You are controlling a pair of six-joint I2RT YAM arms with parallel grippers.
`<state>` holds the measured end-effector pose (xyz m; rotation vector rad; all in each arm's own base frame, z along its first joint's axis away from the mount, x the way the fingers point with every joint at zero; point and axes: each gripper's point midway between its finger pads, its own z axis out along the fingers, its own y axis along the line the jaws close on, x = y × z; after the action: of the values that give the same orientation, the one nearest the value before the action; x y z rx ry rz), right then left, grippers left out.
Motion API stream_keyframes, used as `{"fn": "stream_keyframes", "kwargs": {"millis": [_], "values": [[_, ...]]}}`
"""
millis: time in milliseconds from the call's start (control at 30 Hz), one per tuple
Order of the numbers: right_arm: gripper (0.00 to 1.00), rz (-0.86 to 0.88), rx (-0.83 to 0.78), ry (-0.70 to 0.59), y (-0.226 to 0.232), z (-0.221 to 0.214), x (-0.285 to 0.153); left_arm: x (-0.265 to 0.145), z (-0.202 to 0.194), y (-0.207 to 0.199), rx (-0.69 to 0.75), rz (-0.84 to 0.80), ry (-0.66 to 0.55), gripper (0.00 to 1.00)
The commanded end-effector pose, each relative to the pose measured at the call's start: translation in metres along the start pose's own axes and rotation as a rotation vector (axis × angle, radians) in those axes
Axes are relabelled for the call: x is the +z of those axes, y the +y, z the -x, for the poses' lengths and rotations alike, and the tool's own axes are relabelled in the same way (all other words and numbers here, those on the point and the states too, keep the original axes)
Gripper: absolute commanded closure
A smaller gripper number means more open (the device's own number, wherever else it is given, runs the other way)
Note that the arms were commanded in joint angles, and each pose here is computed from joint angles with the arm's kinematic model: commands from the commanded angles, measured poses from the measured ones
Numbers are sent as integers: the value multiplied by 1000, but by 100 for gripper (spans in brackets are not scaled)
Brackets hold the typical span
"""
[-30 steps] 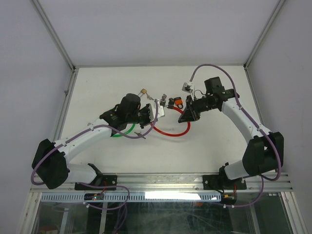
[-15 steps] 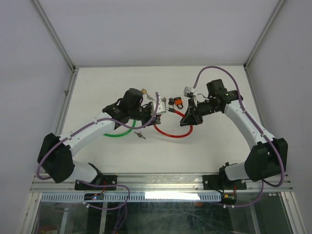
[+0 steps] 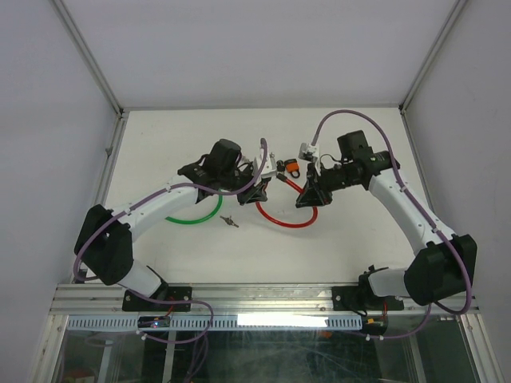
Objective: Lock with the key
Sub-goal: Lock the lock.
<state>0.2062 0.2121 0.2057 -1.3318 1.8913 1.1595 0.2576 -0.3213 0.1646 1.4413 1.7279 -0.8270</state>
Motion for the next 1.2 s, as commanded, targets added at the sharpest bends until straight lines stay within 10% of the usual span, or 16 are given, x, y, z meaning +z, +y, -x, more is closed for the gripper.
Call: {"fn": "stream_keyframes", "kwargs": {"millis": [0, 1167], "values": [[100, 5, -67, -43, 6, 32, -5, 1, 21, -7, 76, -57, -41, 100], [100, -24, 149, 52, -14, 29, -22, 17, 13, -28, 226, -43, 104, 100]]}}
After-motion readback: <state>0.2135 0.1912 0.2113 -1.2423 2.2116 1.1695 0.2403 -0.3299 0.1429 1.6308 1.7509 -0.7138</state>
